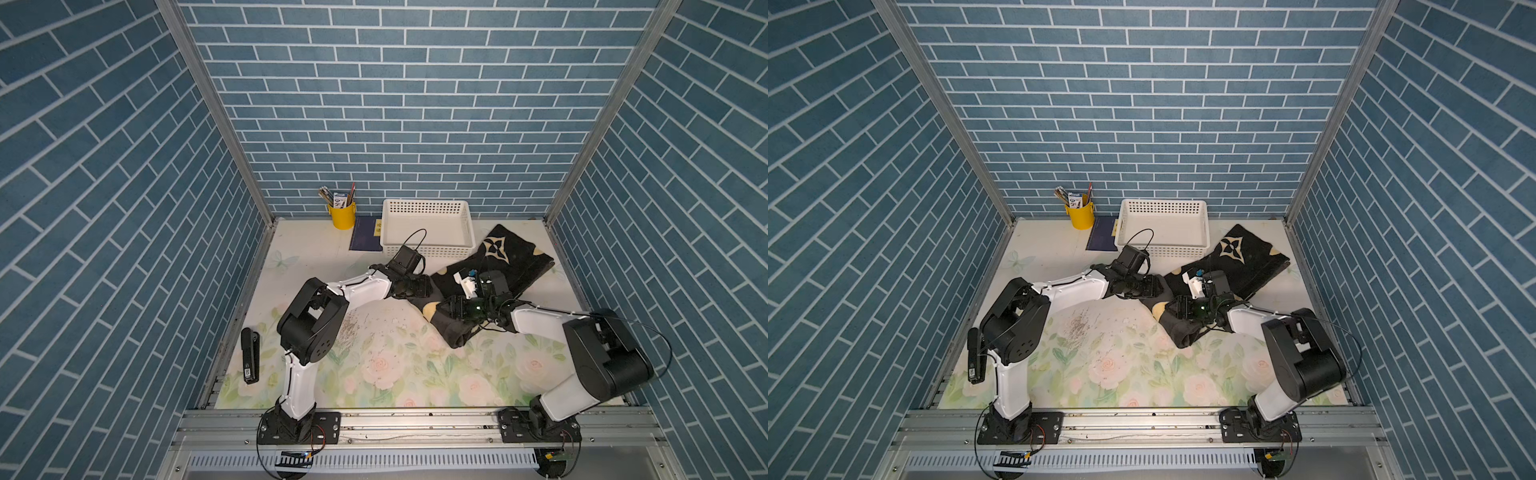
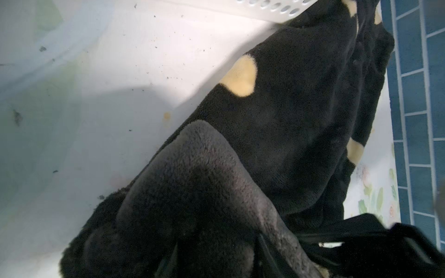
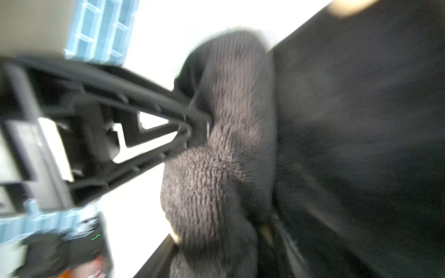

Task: Roll up the pillowcase
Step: Roll the pillowcase at the center of the board.

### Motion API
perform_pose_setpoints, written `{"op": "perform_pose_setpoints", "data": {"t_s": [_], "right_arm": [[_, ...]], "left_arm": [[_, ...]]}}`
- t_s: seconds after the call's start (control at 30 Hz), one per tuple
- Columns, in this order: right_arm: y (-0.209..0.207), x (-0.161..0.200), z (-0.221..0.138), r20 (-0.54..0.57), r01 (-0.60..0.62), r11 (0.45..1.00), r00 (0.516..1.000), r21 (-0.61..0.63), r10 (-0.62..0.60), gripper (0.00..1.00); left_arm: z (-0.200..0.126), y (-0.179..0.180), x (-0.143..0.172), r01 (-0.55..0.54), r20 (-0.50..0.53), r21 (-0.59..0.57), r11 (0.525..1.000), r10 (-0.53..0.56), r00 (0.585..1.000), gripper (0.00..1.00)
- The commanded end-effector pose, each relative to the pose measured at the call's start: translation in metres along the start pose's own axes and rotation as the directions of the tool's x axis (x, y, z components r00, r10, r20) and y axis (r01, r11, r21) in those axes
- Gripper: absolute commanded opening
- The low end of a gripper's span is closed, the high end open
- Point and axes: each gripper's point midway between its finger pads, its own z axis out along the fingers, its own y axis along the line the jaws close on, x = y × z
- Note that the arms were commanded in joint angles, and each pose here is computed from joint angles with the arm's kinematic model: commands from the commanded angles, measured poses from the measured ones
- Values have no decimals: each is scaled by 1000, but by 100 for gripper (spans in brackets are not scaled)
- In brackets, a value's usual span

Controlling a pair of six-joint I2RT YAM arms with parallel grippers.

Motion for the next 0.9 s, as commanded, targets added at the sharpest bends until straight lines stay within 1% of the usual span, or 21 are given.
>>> {"op": "perform_pose_setpoints", "data": {"t_s": [0.0,0.03,0.07,0.17,0.27,0.37,0.43,0.5,0.6,0.63,0.67,0.7,0.73,0.8,0.83,0.87], "right_arm": [[-9,-18,-28,14,225,919,970,323,-243,79],[-4,-22,-35,12,290,874,947,389,-320,84],[4,-24,-39,1,348,829,922,438,-387,85],[24,-17,-40,-55,490,714,841,500,-539,85],[33,-5,-30,-141,591,597,765,543,-629,87],[37,6,-16,-212,661,490,693,569,-689,89],[37,13,-7,-244,690,451,663,566,-708,91],[35,19,3,-269,711,421,640,563,-720,91],[24,22,10,-323,717,345,618,605,-717,92],[19,21,12,-342,716,322,616,619,-710,90],[15,21,13,-356,710,307,619,634,-700,87],[13,22,15,-363,707,305,625,638,-691,82],[13,24,18,-363,709,318,630,630,-686,73],[17,29,22,-339,703,378,654,602,-677,54],[22,33,23,-317,698,422,669,579,-672,43],[25,35,24,-298,688,457,685,563,-665,34]], "left_arm": [[11,7,13,19,-49,-35,999,-21,999,54],[12,5,14,18,-50,-29,999,-19,999,54],[12,3,13,17,-48,-23,1000,-18,999,55],[13,1,12,14,-50,-13,1000,-15,999,55],[15,1,14,15,-55,-11,1000,-15,998,55],[15,2,15,17,-57,-14,1000,-17,998,55],[15,2,16,17,-58,-16,1000,-18,998,55],[14,2,15,17,-55,-14,1000,-18,998,55],[13,2,16,17,-56,-16,1000,-18,998,55],[13,2,16,17,-56,-15,1000,-18,998,55],[13,3,16,18,-57,-16,1000,-19,998,55],[13,2,16,18,-56,-16,1000,-19,998,55],[12,2,15,15,-54,-16,1000,-16,998,55],[8,2,12,13,-44,-21,1000,-14,999,55],[5,1,8,15,-35,-21,1000,-16,999,56],[0,1,4,17,-26,-21,1000,-18,999,57]]}}
